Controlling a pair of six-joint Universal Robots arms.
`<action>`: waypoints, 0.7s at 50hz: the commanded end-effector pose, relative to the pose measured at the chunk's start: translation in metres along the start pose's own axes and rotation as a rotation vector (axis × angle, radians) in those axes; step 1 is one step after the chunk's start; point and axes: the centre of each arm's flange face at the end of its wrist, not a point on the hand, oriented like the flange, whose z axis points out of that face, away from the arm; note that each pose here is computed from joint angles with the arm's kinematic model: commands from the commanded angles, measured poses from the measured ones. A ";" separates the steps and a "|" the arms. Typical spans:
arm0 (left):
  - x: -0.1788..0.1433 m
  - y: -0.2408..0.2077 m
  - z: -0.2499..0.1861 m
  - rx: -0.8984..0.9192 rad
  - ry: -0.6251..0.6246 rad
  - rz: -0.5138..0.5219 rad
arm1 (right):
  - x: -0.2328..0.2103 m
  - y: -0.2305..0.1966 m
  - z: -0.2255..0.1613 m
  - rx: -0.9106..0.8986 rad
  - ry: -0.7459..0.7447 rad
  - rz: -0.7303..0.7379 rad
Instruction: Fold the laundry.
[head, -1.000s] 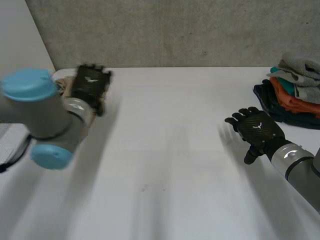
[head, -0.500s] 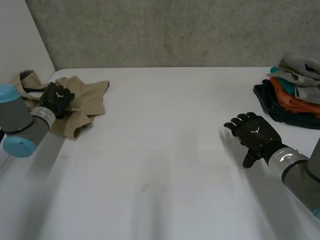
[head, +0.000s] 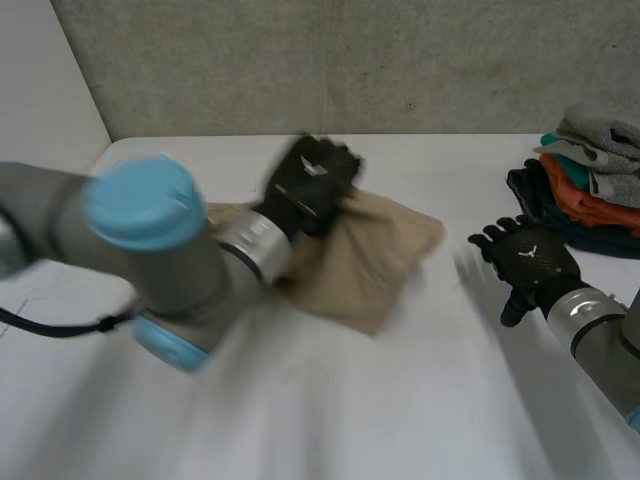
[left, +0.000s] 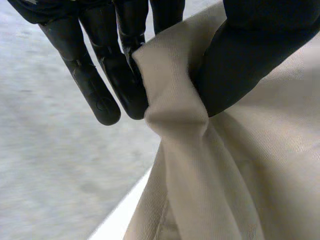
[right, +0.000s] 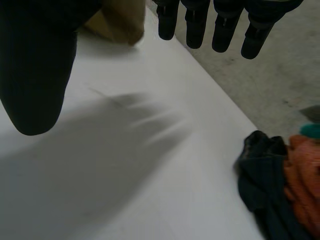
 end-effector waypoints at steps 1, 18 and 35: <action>0.080 0.033 0.002 -0.080 0.097 -0.016 | 0.009 -0.006 -0.001 0.016 0.049 0.006; -0.028 -0.021 -0.065 -0.137 -0.248 0.007 | 0.019 -0.034 -0.017 0.065 0.072 0.144; -0.066 0.090 -0.109 -0.489 -0.348 0.050 | -0.006 -0.037 -0.031 0.029 -0.027 0.142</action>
